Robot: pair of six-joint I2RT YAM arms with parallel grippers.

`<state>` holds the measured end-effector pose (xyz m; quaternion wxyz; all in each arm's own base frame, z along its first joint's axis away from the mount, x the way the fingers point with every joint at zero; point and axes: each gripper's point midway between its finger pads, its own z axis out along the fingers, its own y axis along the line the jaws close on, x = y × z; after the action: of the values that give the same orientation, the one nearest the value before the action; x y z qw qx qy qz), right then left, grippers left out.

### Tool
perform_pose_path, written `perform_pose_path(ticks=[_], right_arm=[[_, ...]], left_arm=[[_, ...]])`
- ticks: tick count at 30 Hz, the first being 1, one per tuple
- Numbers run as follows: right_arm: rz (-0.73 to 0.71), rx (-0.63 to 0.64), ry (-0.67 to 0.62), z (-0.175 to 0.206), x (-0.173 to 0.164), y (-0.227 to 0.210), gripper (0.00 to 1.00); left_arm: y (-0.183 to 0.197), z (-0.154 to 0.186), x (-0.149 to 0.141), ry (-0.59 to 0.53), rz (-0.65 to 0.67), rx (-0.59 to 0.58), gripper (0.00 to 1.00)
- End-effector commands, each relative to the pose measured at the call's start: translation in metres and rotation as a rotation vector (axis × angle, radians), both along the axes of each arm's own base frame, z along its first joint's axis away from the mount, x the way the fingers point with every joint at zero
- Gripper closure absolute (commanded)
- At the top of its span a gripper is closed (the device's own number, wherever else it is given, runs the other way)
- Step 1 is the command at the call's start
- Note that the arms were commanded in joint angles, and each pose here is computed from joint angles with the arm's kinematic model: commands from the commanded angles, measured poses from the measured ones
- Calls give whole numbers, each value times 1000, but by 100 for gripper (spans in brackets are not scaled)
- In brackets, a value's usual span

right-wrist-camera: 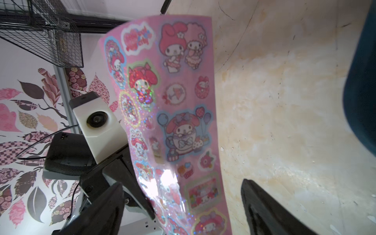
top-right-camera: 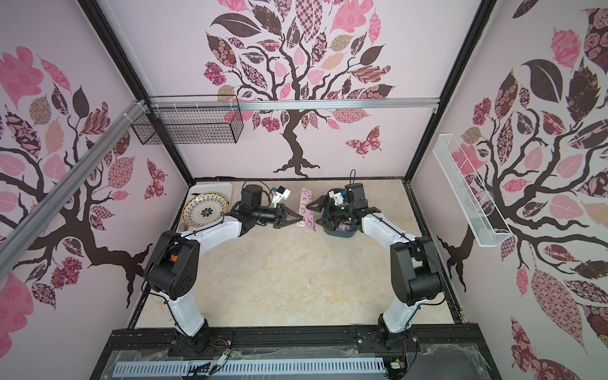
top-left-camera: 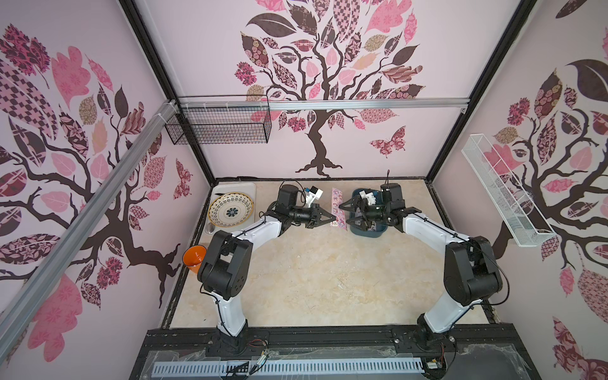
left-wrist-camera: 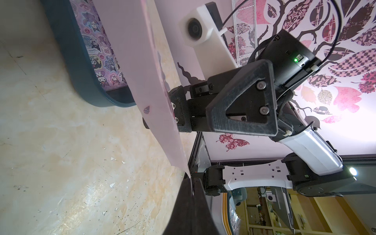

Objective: Take the stickers out of the storage box
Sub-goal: Place the sticker at the center of the board.

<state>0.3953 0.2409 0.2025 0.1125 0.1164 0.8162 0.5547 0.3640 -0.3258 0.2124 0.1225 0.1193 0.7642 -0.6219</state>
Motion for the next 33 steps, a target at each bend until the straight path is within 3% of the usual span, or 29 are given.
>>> perform_pose_path(ticks=[1,33], right_arm=[[19,106,-73,35,7,13,6],[84,116,-202,89,-11,14,9]], left_arm=[[-2,20,-3,-33,-18,-60,100],[17,-21,13,32,67,97,100]])
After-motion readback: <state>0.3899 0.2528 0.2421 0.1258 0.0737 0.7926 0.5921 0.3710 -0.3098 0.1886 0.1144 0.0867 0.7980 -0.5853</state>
